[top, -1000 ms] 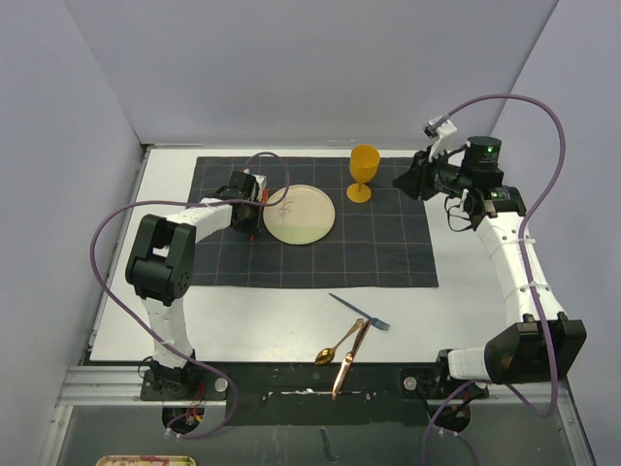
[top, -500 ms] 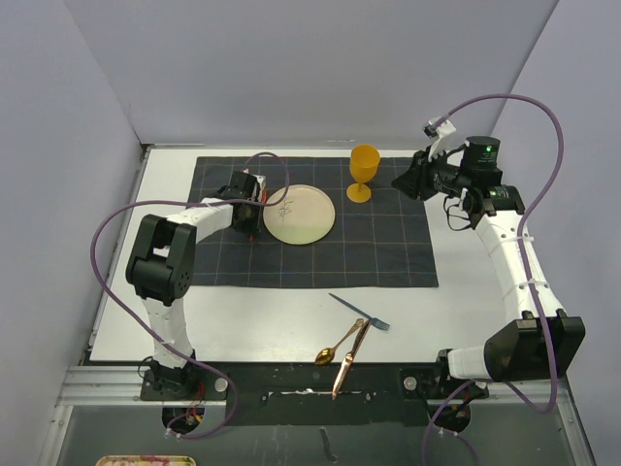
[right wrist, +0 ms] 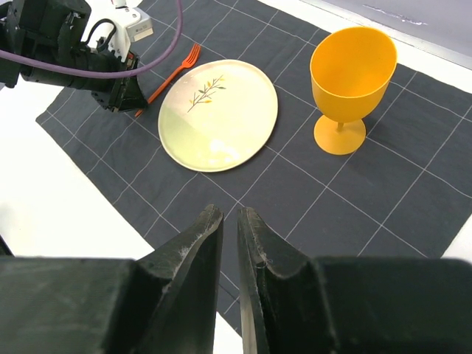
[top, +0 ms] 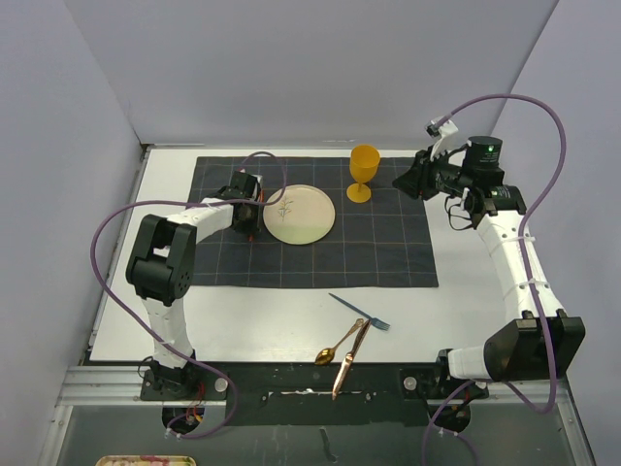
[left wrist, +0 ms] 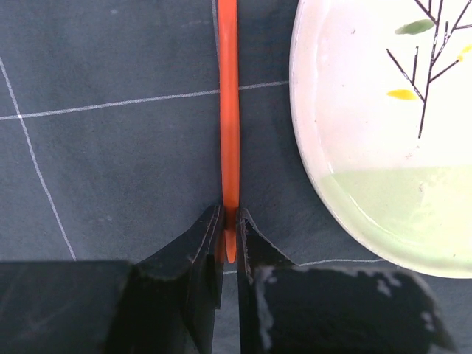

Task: Set the dinner table for one person
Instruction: Place the fork on the napkin.

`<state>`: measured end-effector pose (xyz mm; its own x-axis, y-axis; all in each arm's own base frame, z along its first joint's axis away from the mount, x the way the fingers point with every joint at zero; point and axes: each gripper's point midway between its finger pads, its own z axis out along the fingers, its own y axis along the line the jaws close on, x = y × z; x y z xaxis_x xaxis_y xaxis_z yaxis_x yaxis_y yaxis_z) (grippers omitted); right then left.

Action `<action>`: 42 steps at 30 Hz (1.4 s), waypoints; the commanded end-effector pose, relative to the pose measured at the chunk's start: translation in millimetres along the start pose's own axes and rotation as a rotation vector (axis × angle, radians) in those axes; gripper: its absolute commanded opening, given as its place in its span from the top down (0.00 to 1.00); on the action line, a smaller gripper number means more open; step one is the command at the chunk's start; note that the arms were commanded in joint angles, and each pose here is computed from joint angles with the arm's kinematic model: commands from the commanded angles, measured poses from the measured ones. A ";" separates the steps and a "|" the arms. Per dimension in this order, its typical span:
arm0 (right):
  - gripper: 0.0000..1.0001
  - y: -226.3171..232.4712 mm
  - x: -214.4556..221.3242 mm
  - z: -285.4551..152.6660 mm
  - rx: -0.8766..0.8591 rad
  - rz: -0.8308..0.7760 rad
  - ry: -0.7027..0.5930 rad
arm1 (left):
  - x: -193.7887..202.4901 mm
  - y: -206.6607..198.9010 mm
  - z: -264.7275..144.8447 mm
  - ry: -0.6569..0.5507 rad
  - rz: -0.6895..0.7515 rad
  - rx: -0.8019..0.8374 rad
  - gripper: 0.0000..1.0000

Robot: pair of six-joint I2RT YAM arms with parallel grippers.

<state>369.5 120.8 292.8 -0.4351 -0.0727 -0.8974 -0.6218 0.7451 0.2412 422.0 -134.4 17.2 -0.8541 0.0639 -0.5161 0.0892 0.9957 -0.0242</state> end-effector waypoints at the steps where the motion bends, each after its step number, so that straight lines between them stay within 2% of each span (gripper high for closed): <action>1: 0.84 2.5 -25.9 -4.2 -0.013 -0.037 -0.070 | -19.0 0.3 -13.0 -0.054 -0.033 -0.027 0.93; 29: 0.84 2.5 -26.6 -5.9 -0.018 -0.026 -0.077 | -14.5 -3.8 -13.2 -0.030 -0.067 -0.023 0.93; 42: 0.84 3.1 -26.8 -5.9 -0.025 -0.027 -0.077 | -18.7 -6.8 -15.1 -0.031 -0.050 -0.007 0.77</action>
<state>369.5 120.4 295.5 -0.4383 -0.0537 -0.8972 -0.6210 0.7398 0.2590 418.1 -134.3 17.6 -0.8653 0.0135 -0.5011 0.0325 0.9990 -0.0291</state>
